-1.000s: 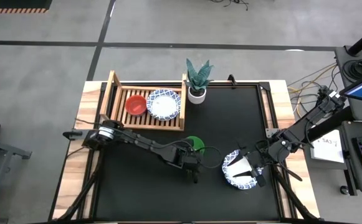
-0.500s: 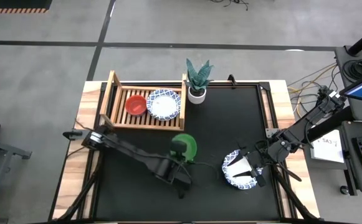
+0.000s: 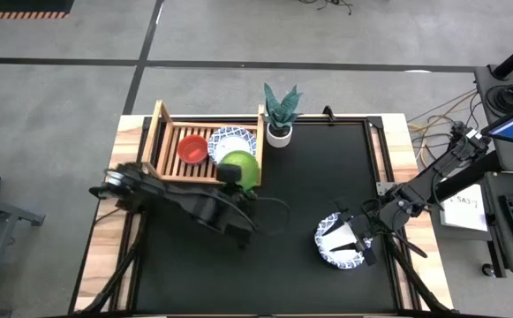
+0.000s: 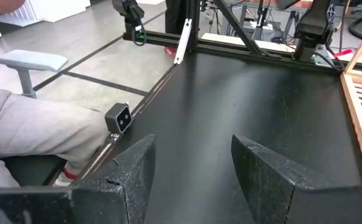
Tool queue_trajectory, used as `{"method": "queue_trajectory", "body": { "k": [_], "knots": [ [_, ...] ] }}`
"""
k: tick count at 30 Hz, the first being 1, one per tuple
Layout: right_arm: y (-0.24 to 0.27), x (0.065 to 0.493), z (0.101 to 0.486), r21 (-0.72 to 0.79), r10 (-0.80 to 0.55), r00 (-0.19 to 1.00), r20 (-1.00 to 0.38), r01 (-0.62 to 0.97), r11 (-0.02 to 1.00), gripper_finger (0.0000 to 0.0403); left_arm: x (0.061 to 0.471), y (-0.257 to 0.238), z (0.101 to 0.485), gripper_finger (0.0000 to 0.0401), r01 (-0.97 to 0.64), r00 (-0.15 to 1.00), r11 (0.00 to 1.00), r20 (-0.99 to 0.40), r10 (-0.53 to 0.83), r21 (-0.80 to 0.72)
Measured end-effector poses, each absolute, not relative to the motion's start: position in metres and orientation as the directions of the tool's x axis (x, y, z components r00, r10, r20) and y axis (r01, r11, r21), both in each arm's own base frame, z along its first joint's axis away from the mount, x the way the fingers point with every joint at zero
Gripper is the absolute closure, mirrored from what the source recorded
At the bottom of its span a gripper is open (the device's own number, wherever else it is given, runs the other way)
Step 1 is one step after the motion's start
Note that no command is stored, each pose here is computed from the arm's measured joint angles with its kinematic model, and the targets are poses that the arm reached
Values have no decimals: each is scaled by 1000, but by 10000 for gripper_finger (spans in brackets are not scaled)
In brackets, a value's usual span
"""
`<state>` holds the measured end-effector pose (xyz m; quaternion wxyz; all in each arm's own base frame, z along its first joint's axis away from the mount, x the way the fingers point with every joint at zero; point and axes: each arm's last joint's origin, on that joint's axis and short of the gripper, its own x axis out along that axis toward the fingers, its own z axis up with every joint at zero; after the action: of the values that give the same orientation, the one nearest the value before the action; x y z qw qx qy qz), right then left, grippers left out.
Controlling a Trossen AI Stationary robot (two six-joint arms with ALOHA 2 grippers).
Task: Place and stack bowls onto a shelf
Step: Stack the green bowl on top of the orange bowl on the shelf
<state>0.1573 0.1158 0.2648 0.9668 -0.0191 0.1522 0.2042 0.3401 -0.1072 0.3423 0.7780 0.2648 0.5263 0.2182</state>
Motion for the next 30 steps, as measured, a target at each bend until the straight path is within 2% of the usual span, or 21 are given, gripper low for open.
{"method": "queue_trajectory", "body": {
  "k": [4, 8, 12, 15, 20, 30],
  "knots": [
    [116, 157, 264, 25, 389, 870, -303, -401, 916, 204, 313, -85, 338, 401, -150, 396, 784, -690, 605, 602],
    [116, 157, 264, 22, 389, 870, -303, -401, 916, 204, 286, -55, 313, 401, -305, 412, 773, -655, 634, 556],
    [116, 157, 264, 23, 389, 870, -303, -401, 916, 204, 254, -19, 280, 401, -405, 305, 735, -677, 669, 544],
    [116, 157, 264, 22, 389, 870, -303, -401, 916, 204, 237, 11, 258, 401, -498, 202, 722, -745, 636, 481],
    [116, 157, 264, 14, 388, 870, -303, -404, 915, 204, 219, 47, 239, 401, -578, 85, 666, -777, 624, 471],
    [116, 157, 264, 15, 388, 870, -303, -403, 915, 204, 218, 92, 234, 401, -601, 114, 676, -792, 600, 426]
  ]
}}
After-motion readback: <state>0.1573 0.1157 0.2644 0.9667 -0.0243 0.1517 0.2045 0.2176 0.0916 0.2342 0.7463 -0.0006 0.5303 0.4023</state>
